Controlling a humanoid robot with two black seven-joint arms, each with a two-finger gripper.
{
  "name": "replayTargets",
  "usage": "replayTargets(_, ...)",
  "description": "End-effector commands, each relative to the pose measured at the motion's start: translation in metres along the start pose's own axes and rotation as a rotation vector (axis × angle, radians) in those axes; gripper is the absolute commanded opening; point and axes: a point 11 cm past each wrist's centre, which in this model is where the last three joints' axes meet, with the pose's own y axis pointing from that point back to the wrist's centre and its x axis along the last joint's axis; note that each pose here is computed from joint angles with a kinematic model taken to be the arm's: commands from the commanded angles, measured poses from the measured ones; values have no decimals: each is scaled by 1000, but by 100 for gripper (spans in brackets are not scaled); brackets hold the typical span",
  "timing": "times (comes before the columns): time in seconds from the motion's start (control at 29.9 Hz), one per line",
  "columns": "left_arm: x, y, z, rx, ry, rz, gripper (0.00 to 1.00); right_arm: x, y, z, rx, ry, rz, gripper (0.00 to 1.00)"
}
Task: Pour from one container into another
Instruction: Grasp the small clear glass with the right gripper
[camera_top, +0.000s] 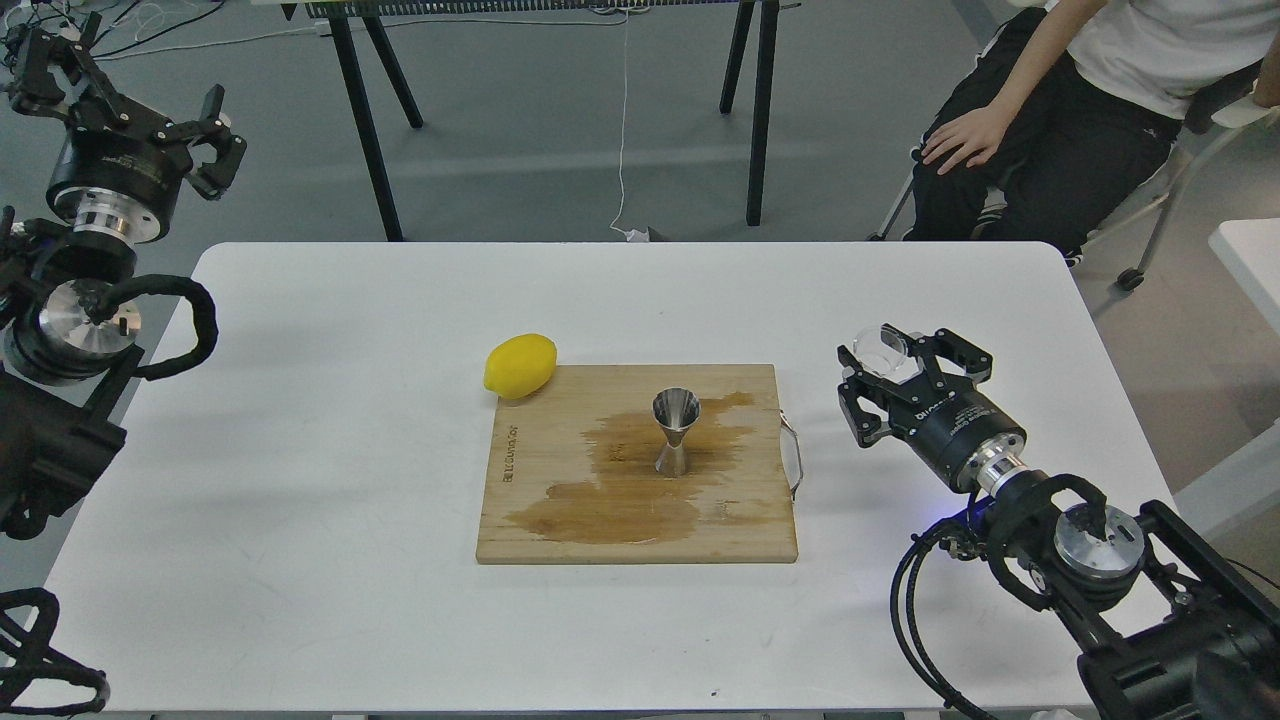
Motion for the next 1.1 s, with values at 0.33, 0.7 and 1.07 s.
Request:
replayTargets(0.33,0,-2,8,-8,-16,-2,100,-42,-43,57,-194,517,-24,35)
replayTargets(0.7,-2,-3,9,-9,-18,-4,100,-50,-50,70,-220,873,-45,33)
replayTargets(1.07,-3,-4,11,-13,-17,-6,100,-48,-50,74,-204,1184,-63,34)
